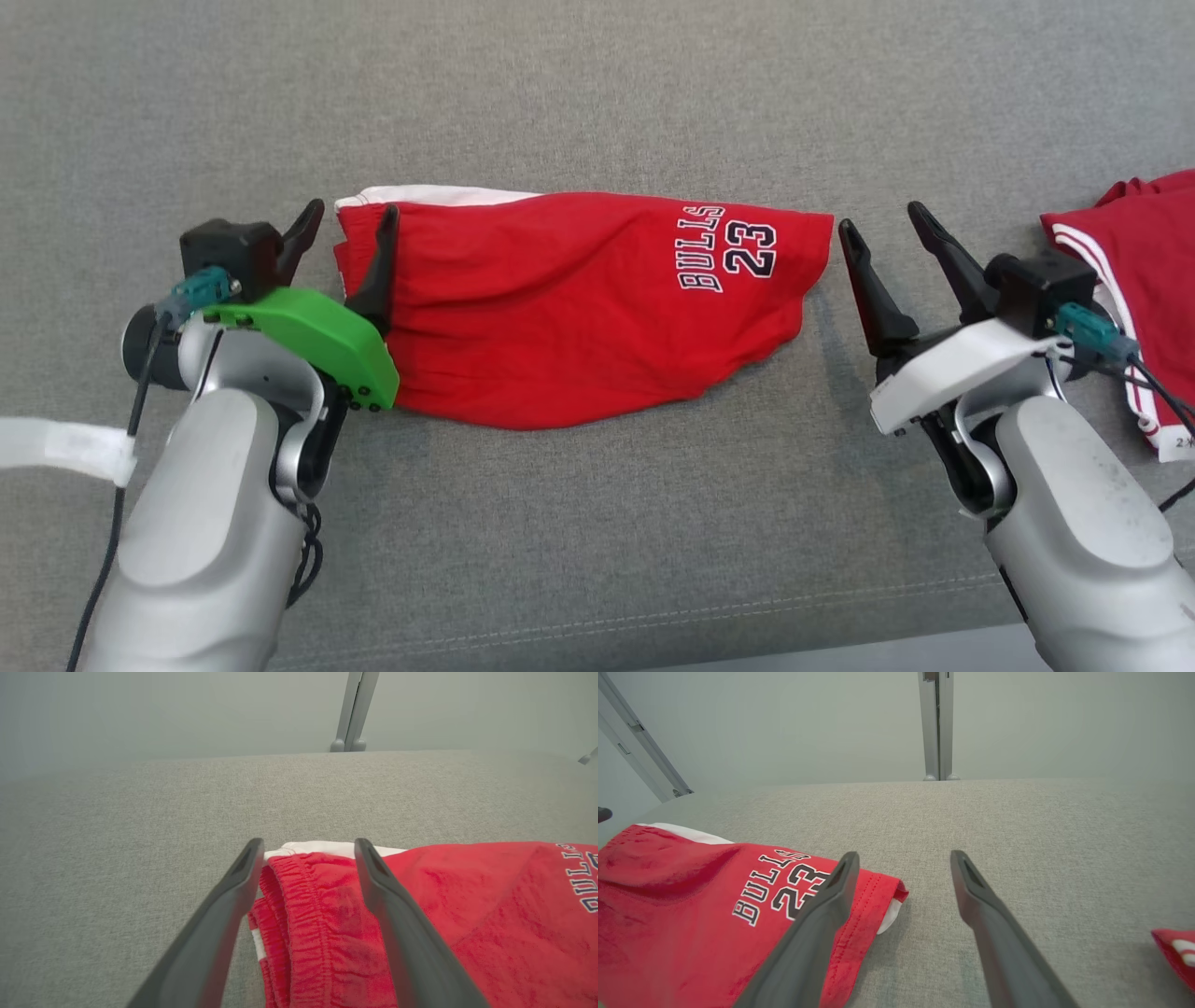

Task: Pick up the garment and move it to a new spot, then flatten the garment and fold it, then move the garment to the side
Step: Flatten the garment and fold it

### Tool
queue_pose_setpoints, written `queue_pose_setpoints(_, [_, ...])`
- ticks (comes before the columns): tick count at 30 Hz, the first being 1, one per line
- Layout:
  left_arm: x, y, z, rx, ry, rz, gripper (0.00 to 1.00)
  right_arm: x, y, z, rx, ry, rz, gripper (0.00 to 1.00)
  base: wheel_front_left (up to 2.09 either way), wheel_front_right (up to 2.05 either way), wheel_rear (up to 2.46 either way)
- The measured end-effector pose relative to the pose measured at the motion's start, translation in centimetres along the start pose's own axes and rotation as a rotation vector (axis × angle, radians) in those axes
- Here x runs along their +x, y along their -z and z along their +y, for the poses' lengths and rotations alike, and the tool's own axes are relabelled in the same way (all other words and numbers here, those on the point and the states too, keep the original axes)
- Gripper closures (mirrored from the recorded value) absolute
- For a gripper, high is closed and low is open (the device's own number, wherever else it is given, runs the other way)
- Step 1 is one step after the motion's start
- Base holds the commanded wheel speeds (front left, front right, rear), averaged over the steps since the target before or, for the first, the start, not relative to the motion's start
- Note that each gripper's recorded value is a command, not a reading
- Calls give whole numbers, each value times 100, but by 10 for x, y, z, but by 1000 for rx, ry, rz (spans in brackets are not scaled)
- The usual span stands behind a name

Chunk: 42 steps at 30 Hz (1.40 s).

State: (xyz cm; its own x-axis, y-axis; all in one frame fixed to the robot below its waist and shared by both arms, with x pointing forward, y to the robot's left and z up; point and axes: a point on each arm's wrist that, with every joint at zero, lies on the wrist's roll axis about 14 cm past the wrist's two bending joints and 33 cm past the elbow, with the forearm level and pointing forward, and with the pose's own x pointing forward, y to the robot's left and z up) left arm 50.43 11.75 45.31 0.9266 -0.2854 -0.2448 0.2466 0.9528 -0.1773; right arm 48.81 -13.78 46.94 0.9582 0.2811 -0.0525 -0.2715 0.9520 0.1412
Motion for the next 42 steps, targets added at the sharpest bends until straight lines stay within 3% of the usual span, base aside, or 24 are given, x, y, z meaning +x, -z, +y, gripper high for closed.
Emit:
queue_pose_setpoints(10, [38, 53, 17, -67, 2, 206, 0, 34, 62, 8, 18, -99, 171, 0, 0, 0, 0])
queue_pose_setpoints(11, [39, 57, 18, -69, 2, 216, 18, 35, 67, 9, 24, -105, 182, 36, 0, 0, 0])
queue_pose_setpoints(12, [40, 59, 18, -74, 3, 221, 18, 36, 71, 10, 28, -112, 189, 36, 0, 0, 0])
queue_pose_setpoints(13, [41, 61, 19, -79, 5, 224, 49, 37, 74, 11, 31, -117, 196, 67, 0, 0, 0])
queue_pose_setpoints(14, [41, 61, 19, -77, 5, 223, 73, 37, 76, 12, 34, -123, 199, 100, 0, 0, 0])
queue_pose_setpoints(15, [41, 60, 20, -80, 4, 216, 100, 38, 77, 13, 37, -128, 200, 100, 0, 0, 0])
queue_pose_setpoints(25, [54, 29, 16, -57, 28, 100, 100, 52, 52, 2, 3, -127, 122, 100, 0, 0, 0])
queue_pose_setpoints(32, [74, -43, 11, 10, 52, -104, 100, 80, -15, -14, -96, -113, -31, 100, 0, 0, 0])
queue_pose_setpoints(36, [75, -73, 4, 30, 81, -205, 100, 86, -49, -2, -162, -156, -127, 100, 0, 0, 0])
queue_pose_setpoints(39, [64, -63, -3, -9, 101, -216, 100, 73, -39, 15, -191, -212, -116, 100, 0, 0, 0])
queue_pose_setpoints(42, [42, -15, -2, -92, 86, -139, 100, 47, -1, 24, -177, -242, -26, 100, 0, 0, 0])
